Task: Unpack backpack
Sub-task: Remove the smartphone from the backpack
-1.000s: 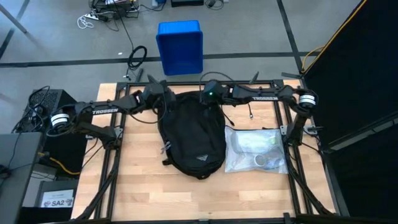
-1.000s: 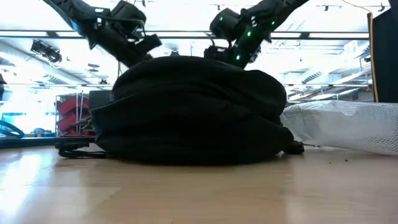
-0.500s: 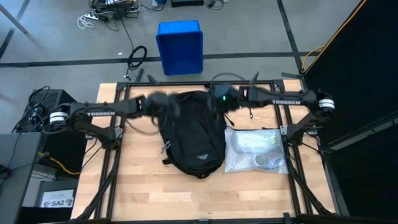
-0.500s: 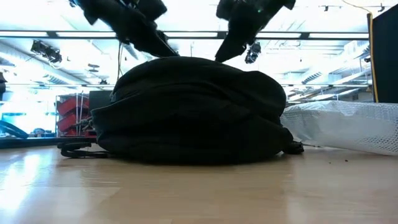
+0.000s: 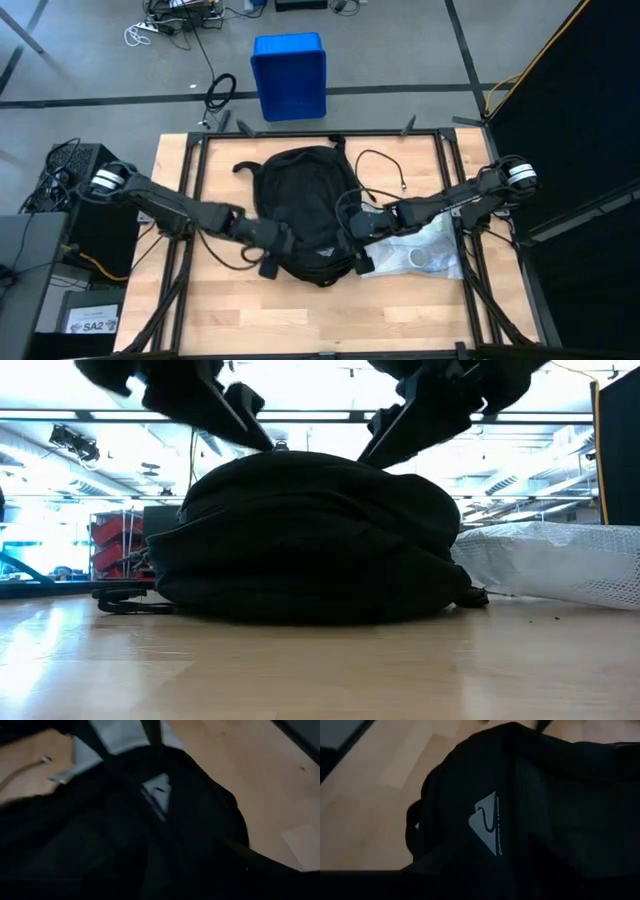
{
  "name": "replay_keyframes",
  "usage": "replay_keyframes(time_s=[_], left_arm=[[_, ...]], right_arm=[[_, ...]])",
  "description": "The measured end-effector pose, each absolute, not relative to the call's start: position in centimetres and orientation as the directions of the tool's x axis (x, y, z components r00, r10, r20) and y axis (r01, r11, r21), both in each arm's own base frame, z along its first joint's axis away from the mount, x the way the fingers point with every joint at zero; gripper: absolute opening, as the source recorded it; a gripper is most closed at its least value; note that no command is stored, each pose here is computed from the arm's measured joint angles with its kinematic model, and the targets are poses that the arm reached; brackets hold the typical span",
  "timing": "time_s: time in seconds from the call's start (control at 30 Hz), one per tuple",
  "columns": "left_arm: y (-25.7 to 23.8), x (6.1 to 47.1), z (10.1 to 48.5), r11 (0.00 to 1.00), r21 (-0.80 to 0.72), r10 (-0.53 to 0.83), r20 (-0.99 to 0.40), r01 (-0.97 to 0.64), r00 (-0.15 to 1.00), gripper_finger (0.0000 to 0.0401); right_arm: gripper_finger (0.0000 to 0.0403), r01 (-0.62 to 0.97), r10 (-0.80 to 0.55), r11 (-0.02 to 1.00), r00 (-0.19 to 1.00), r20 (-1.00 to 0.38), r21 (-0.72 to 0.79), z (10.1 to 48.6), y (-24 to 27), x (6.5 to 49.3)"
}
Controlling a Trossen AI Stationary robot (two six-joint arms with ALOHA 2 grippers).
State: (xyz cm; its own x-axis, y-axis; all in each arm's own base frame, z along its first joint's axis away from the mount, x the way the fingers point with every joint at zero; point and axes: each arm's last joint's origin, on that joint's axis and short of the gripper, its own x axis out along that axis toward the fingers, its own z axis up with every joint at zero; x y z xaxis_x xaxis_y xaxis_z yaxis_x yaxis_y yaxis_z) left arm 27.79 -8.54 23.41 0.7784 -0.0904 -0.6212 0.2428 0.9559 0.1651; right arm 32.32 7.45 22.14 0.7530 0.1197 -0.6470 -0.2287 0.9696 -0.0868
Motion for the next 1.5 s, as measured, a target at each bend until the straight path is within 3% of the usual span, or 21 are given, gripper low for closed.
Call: replay_keyframes(time_s=[0.27,0.5,0.6,0.8,1.1,1.23,1.33,1.5], left_arm=[[-11.5,30.0,19.9,0.957,0.155,-0.105,-0.605,0.246,0.789,0.019],[-10.6,30.9,17.9,0.954,0.288,0.116,-0.615,0.085,0.78,0.0184],[-10.0,31.1,17.9,0.925,0.377,0.203,-0.597,0.049,0.776,0.0153],[-9.7,31.7,21.0,0.863,0.504,0.322,-0.521,-0.02,0.791,0.0016],[-8.3,30.5,27.5,0.809,0.538,0.469,-0.348,-0.237,0.812,0.0],[-6.9,29.0,30.3,0.816,0.488,0.485,-0.284,-0.31,0.827,0.0],[-5.0,28.2,31.9,0.877,0.392,0.402,-0.276,-0.279,0.873,0.0],[-0.4,27.8,30.2,0.963,0.178,0.252,-0.341,-0.201,0.906,0.0]], right_arm=[[0.0208,-0.228,0.174,0.974,0.776,-0.606,-0.012,20.6,8.3,31.6],[0.0191,-0.23,0.172,0.973,0.765,-0.62,-0.014,19.6,8.2,31.1],[0.0178,-0.24,0.17,0.97,0.772,-0.613,-0.032,19.9,8.2,31.3],[0.0157,-0.272,0.161,0.956,0.806,-0.57,-0.114,22.4,8.4,31.3],[0.0143,-0.258,0.113,0.933,0.874,-0.473,-0.253,24.8,8.6,31.0],[0.0142,-0.271,0.12,0.926,0.869,-0.48,-0.261,24.7,8.6,31.0],[0.0144,-0.271,0.121,0.924,0.876,-0.467,-0.269,24.8,8.6,31.1],[0.0141,-0.271,0.122,0.924,0.878,-0.462,-0.271,24.8,8.6,31.1]])
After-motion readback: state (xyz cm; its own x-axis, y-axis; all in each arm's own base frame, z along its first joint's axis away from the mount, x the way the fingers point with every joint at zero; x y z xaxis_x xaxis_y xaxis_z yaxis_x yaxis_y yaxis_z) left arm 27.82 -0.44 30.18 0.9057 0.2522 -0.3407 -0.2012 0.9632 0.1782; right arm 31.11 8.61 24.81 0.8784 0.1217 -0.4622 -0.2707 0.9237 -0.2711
